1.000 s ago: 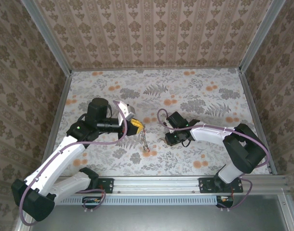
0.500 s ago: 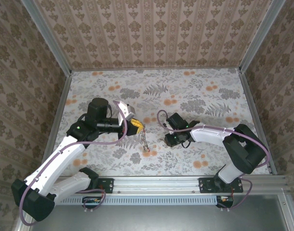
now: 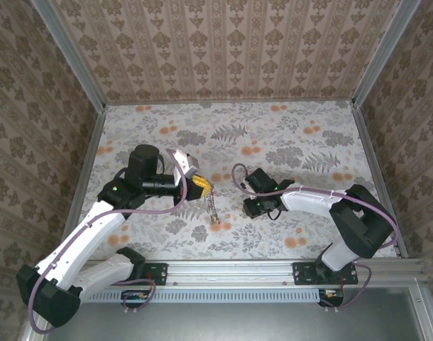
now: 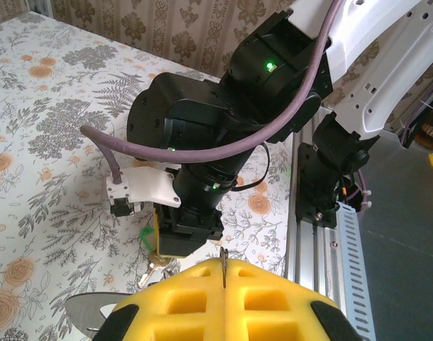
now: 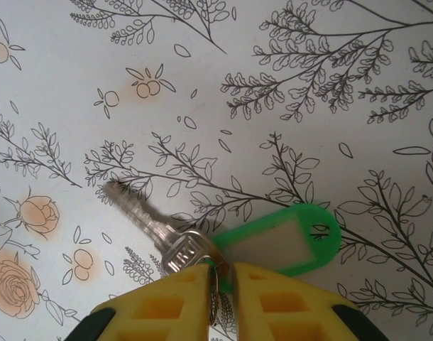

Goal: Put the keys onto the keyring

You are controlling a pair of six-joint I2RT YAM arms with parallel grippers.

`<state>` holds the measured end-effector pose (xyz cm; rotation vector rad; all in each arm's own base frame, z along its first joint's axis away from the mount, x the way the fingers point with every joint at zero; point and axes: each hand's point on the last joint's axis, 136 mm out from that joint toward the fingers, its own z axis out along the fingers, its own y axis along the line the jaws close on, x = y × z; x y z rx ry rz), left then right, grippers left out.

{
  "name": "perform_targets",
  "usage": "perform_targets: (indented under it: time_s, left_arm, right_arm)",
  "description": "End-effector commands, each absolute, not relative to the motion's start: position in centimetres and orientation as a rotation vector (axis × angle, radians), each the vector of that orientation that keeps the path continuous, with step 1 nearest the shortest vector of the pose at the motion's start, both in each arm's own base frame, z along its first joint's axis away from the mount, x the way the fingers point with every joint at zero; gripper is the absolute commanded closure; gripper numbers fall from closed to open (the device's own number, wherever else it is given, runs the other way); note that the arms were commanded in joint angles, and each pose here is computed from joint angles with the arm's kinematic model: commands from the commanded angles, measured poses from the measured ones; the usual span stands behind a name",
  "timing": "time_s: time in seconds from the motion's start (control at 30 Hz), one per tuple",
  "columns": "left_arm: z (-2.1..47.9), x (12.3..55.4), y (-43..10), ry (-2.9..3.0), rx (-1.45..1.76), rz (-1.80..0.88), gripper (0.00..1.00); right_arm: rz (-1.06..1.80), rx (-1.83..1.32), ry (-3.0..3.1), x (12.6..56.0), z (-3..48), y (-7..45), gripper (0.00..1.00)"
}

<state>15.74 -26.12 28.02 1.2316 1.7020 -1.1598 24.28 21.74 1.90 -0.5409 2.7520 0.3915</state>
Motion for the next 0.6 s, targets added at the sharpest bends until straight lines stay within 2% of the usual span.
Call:
perform_targets:
  time_s: [0.0,0.3,0.57]
  left_arm:
    - [29.0,15.4,-26.0,1.657,1.23,-1.174,1.0]
    - [29.0,15.5,-26.1,1.656,1.227,-1.175,1.0]
    - [29.0,15.2,-26.3,1.658,1.275,-1.174,1.0]
  right_arm:
    - [0.367,-0.523,2.738,24.2,2.1,21.4,0.85]
    - [0.415,-0.568,2.629,23.8,5.6,21.5,1.0]
    - [0.598,-0.859,2.314,20.8,12.8,23.5,1.0]
